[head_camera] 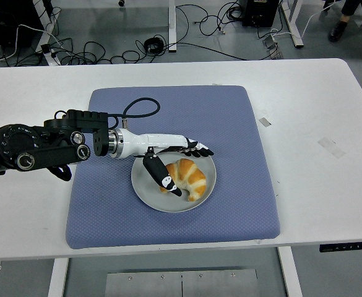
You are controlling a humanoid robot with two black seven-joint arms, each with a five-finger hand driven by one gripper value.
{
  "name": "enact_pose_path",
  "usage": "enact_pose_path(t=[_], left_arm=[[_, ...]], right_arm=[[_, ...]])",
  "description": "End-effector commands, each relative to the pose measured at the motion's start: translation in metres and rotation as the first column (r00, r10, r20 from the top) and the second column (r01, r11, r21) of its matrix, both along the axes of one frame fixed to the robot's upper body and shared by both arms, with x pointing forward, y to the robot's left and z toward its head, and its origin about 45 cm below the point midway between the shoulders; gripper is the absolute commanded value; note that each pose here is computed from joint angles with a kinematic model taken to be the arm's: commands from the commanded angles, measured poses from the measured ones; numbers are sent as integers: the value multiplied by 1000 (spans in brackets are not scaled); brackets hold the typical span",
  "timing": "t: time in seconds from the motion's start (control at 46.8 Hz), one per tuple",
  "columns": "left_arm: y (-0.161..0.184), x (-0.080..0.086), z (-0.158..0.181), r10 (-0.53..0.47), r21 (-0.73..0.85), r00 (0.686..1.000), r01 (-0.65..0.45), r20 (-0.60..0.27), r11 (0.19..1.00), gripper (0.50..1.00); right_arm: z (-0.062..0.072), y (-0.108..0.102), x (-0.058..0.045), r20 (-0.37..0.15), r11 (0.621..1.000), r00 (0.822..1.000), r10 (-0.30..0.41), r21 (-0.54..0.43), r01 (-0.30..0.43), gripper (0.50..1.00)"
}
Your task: Place the bread on the table
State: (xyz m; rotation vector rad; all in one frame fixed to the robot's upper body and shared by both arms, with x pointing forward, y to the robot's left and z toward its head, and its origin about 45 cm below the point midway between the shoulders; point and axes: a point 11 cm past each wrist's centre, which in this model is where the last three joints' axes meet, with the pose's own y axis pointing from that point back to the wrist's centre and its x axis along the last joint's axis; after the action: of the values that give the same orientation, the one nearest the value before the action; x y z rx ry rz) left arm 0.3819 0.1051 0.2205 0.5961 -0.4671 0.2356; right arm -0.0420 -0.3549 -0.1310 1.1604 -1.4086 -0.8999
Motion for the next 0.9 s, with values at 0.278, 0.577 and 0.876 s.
enact_pose_path(t=[0.278,0.577,0.876], left_arm=[[-1,0,-2,-8,10,1000,8,7,1000,881],[-2,-1,-5,-11,10,1000,11,2,1000,874],[-7,-4,-7,-31,18,1000,31,5,999,781]], right_arm=[[0,0,0,0,1000,1000,0,0,0,1000],[0,0,0,0,1000,1000,0,0,0,1000],[0,0,0,0,1000,1000,0,0,0,1000]])
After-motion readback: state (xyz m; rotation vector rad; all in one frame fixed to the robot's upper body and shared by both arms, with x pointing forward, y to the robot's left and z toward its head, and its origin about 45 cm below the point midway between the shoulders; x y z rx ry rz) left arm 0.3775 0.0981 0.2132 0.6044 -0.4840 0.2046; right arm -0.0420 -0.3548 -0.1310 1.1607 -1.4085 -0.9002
